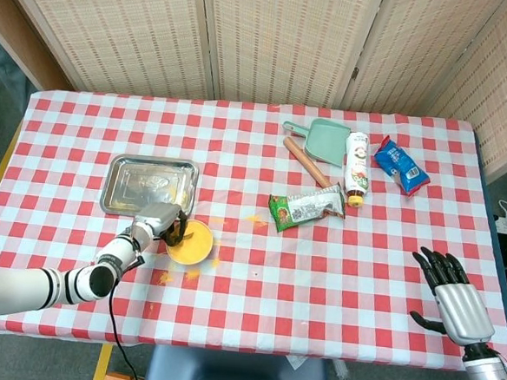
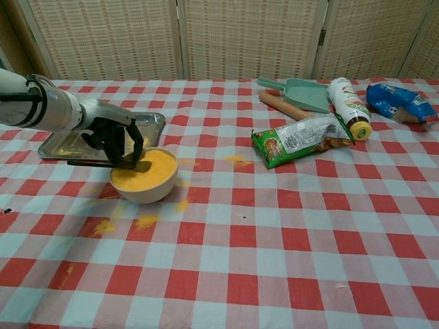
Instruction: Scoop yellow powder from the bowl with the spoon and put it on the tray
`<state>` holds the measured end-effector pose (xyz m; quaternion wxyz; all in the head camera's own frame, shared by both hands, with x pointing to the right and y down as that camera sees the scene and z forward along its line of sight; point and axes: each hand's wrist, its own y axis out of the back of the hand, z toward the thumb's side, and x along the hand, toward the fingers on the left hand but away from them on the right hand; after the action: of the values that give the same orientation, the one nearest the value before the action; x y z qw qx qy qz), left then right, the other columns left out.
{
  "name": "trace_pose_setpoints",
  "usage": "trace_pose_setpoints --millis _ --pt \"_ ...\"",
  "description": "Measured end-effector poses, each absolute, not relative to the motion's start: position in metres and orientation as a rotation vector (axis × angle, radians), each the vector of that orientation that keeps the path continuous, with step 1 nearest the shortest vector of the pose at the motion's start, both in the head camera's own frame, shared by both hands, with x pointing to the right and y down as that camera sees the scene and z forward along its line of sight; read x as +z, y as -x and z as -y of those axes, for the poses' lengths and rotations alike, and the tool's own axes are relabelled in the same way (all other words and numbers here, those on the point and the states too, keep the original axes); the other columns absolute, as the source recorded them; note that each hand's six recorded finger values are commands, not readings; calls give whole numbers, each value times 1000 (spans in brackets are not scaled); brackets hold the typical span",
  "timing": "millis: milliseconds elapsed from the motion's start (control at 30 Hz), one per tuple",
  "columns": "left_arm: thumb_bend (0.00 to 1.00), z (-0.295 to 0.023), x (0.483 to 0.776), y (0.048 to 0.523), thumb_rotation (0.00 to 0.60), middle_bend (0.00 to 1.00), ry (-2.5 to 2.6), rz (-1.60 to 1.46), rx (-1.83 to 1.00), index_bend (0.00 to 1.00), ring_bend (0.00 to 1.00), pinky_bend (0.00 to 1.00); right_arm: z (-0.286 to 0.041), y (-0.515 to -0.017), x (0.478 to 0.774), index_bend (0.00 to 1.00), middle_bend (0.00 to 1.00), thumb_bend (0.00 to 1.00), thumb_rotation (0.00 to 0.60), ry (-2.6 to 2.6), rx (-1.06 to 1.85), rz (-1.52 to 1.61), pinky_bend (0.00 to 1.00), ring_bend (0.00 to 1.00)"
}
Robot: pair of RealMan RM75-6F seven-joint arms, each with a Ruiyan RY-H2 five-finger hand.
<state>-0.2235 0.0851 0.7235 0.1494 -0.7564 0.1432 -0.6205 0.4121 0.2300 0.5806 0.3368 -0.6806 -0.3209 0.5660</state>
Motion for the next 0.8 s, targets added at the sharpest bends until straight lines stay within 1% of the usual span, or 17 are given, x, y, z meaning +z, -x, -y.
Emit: trace_pose_setpoints --millis 233,400,600,733,800 --pt "847 -85 722 220 600 1000 2202 -423 -1778 615 1000 1000 -230 -413 580 0 0 86 600 1771 1478 841 0 0" --pt "805 -88 719 217 600 1000 2207 -408 -1757 572 1000 1000 -230 -412 580 0 0 86 600 1773 1474 839 0 0" --pt "676 -88 717 216 600 1000 2207 -431 -1744 480 1000 1000 -231 -412 578 0 0 86 600 1773 1469 841 0 0" --pt "613 -87 714 215 600 1000 2209 -456 -1724 432 1000 1000 -231 -412 578 0 0 87 600 1775 1468 839 0 0" --pt "598 -88 713 215 600 1000 2210 -454 -1717 415 1000 1000 -231 -412 577 0 0 87 600 1775 1466 842 0 0"
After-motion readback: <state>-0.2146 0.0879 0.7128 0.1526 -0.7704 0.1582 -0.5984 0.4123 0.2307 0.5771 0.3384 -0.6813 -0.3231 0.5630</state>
